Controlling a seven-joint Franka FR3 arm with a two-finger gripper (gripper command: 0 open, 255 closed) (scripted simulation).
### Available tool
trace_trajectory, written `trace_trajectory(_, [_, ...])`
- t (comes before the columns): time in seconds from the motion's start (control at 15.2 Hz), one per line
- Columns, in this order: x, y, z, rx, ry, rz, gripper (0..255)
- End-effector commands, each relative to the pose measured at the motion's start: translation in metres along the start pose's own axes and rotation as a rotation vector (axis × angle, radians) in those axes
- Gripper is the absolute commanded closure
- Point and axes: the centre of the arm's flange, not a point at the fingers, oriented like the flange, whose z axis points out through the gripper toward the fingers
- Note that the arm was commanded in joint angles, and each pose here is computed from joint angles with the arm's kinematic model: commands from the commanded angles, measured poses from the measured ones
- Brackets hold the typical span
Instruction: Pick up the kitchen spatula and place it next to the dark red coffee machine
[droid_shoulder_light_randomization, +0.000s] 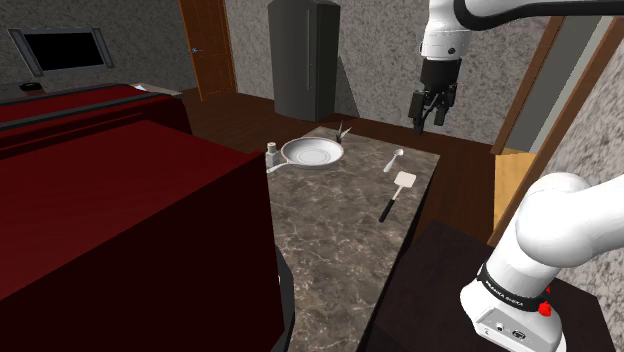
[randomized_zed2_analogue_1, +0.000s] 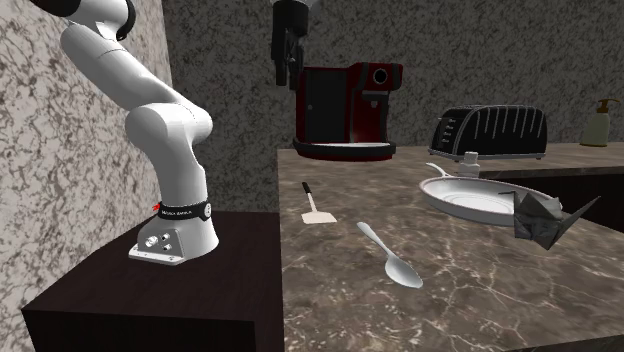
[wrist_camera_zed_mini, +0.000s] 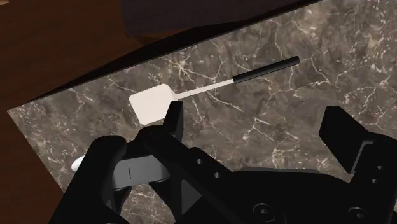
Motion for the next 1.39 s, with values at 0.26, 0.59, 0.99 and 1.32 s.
trace_trajectory(0.26, [0.021, 0.003, 0.049, 0.026, -0.007, 0.304, 0])
trace_trajectory(0.59, [0.043, 0.014, 0.110, 0.059, -0.016, 0.684, 0])
trace_trajectory(0.99, [0.063, 0.033, 0.185, 0.098, -0.027, 1.140, 0])
trace_trajectory(1.32, [0.066, 0.036, 0.215, 0.105, -0.029, 1.227, 0])
